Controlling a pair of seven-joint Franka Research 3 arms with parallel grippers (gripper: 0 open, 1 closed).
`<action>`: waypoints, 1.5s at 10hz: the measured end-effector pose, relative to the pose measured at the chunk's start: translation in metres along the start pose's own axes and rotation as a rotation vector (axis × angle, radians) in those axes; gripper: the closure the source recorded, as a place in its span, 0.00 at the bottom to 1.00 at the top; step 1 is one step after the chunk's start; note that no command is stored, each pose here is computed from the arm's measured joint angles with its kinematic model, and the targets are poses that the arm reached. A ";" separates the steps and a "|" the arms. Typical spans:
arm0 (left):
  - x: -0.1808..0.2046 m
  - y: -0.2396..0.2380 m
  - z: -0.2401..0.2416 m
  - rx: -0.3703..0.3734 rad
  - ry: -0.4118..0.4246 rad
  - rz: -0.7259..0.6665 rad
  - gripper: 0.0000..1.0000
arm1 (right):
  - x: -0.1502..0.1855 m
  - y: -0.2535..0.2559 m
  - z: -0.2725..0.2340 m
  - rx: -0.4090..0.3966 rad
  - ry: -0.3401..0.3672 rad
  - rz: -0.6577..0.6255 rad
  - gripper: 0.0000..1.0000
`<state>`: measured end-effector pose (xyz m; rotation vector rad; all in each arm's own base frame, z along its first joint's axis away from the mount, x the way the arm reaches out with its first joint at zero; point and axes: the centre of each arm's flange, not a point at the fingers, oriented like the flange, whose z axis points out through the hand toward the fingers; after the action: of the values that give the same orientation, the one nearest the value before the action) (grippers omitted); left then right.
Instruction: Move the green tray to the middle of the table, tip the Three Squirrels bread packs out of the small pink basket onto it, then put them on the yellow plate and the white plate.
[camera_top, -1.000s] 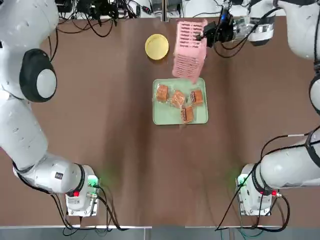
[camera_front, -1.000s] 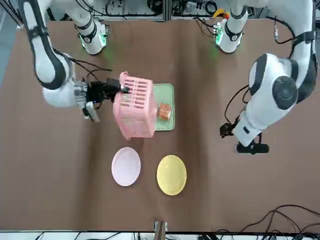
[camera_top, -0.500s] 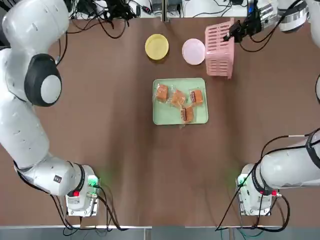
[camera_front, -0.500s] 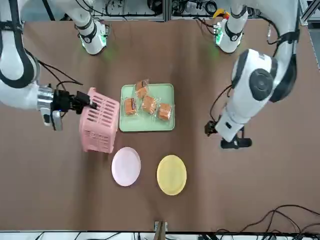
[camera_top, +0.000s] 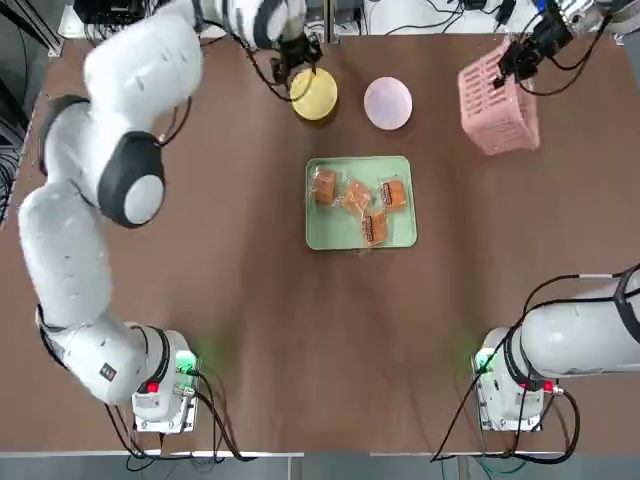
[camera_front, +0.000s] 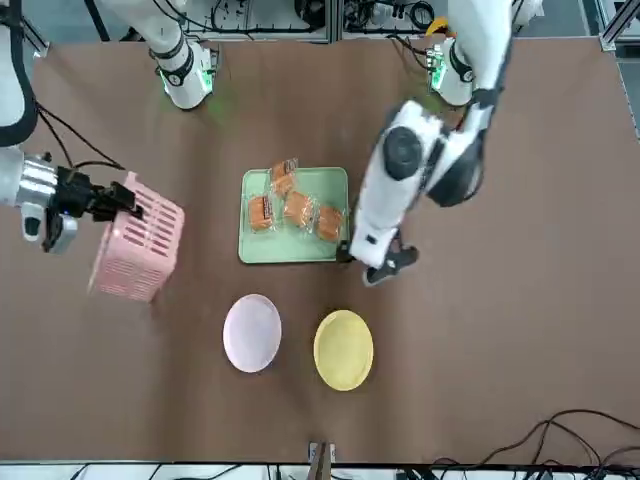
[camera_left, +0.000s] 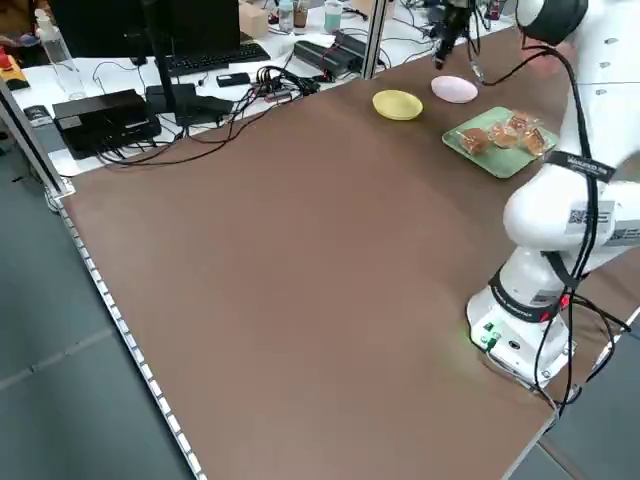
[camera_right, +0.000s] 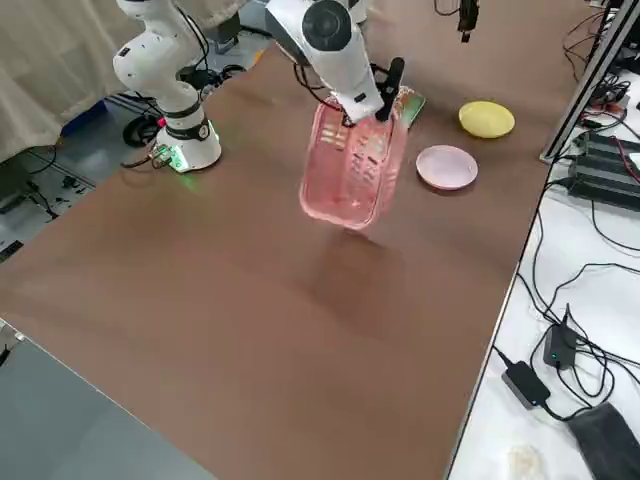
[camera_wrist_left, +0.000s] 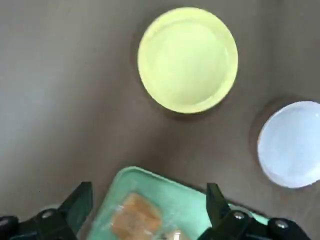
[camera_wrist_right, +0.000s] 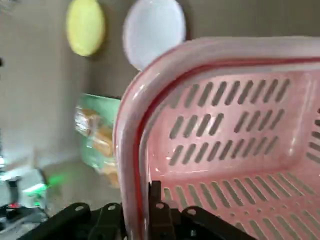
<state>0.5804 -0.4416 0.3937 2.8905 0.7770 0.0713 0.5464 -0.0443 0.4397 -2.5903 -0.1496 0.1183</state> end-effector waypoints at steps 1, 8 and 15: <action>-0.011 0.009 0.010 -0.024 0.006 -0.092 0.00 | 0.000 0.004 0.000 -0.089 -0.022 0.035 0.93; -0.116 0.041 0.065 0.018 0.020 -0.250 0.00 | 0.002 -0.015 0.044 -0.379 -0.081 0.215 0.93; -0.172 0.043 0.115 0.077 -0.110 -0.422 0.00 | -0.011 -0.009 0.098 -0.466 -0.100 0.246 0.93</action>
<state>0.4627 -0.5797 0.2855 2.7010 1.3693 -0.1659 0.5238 0.0122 0.3615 -3.0608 0.1235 0.3379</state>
